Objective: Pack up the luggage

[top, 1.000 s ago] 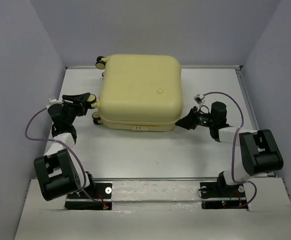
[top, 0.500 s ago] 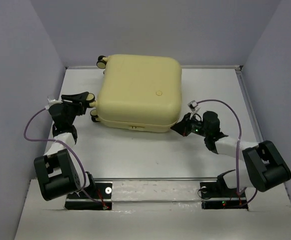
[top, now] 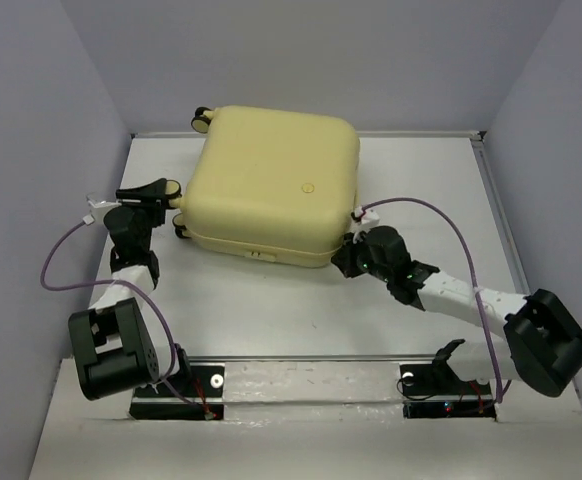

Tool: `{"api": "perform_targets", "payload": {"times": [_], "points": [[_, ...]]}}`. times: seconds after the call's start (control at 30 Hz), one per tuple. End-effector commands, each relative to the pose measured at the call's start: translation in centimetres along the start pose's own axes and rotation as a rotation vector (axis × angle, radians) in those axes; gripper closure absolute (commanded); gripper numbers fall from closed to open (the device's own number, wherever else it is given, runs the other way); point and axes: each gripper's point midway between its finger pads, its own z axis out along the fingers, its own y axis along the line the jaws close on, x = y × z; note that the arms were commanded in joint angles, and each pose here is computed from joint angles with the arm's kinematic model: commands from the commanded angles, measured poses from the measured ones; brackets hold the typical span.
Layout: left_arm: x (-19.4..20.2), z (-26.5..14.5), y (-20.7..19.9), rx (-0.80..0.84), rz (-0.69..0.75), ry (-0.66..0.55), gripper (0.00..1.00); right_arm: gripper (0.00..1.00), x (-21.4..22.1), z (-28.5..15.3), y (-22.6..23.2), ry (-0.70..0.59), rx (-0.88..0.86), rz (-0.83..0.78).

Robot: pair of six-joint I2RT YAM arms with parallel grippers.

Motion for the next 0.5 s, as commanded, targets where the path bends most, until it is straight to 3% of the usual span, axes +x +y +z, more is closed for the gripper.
{"api": "perform_targets", "payload": {"times": [0.0,0.1,0.2,0.27,0.33,0.47], "points": [[7.7,-4.1,-4.5,0.189,0.098,0.365,0.94,0.93,-4.6,-2.3,2.1,-0.116,-0.191,0.000],[6.2,-3.5,-5.4,0.152,0.203,0.296,0.93,0.93,-2.2,-3.4,3.0,-0.082,-0.277,0.012],[4.5,-3.9,-6.3,0.115,0.260,0.233,0.36,0.93,-0.9,-3.9,3.4,-0.055,-0.318,0.007],[3.1,-4.7,-8.5,0.135,0.320,0.183,0.07,0.93,0.0,-4.2,4.4,-0.024,-0.388,0.000],[2.3,-5.8,-10.2,0.153,0.383,0.142,0.01,0.93,0.8,-3.7,5.2,0.020,-0.422,-0.001],[2.0,-8.8,-11.6,0.128,0.576,0.071,0.01,0.93,0.6,-2.7,7.5,0.051,-0.444,-0.081]]}}
